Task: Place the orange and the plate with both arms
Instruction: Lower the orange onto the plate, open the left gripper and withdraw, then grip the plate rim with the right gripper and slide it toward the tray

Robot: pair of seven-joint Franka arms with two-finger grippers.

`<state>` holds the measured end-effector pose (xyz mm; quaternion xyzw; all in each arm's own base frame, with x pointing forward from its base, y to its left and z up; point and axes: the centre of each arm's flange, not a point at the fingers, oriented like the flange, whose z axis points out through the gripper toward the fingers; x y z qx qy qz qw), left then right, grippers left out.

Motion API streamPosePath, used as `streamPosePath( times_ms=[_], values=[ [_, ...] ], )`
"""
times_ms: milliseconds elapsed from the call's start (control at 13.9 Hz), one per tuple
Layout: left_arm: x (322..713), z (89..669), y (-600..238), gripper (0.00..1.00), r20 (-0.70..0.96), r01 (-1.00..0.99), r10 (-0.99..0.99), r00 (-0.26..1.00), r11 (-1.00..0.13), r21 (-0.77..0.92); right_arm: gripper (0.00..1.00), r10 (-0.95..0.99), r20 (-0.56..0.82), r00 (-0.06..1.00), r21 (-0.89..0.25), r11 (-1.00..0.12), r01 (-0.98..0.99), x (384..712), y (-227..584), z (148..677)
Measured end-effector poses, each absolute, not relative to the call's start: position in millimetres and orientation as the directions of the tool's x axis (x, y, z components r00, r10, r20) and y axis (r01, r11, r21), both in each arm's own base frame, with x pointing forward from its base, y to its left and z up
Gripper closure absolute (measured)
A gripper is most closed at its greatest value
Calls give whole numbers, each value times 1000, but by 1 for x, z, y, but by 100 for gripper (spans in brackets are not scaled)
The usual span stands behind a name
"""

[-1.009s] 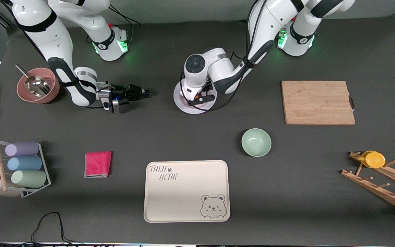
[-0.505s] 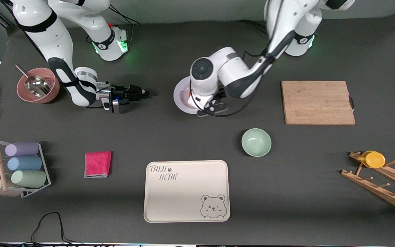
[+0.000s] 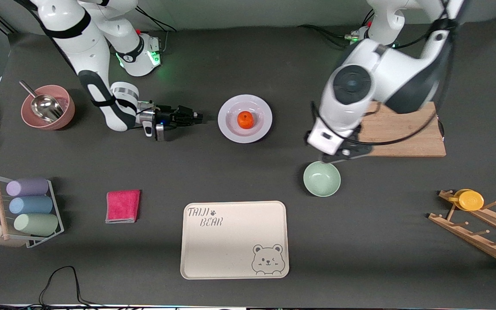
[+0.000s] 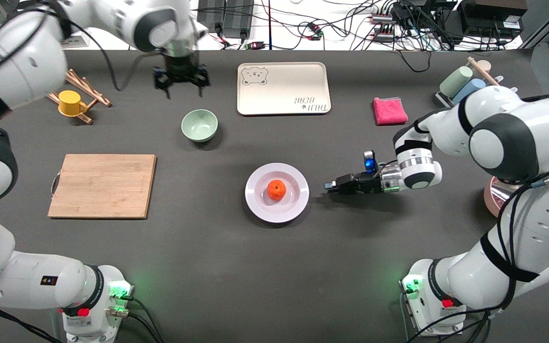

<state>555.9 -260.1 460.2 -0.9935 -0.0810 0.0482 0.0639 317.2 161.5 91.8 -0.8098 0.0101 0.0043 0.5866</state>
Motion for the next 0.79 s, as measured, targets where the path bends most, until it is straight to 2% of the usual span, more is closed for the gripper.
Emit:
streamPosePath(
  times_ms=[288, 577, 793],
  values=[
    [589, 482, -122, 0, -126, 94, 110, 986, -987, -127, 60, -27, -3, 1000, -957, -290, -11, 316, 197, 93],
    [577, 521, -29, 0, -150, 72, 86, 985, -993, -96, 60, -27, 19, 999, -958, -288, 10, 320, 212, 86],
    [560, 541, 10, 0, -139, 94, 106, 985, -992, -85, 60, -27, 25, 999, -956, -291, 16, 323, 213, 79]
  ],
)
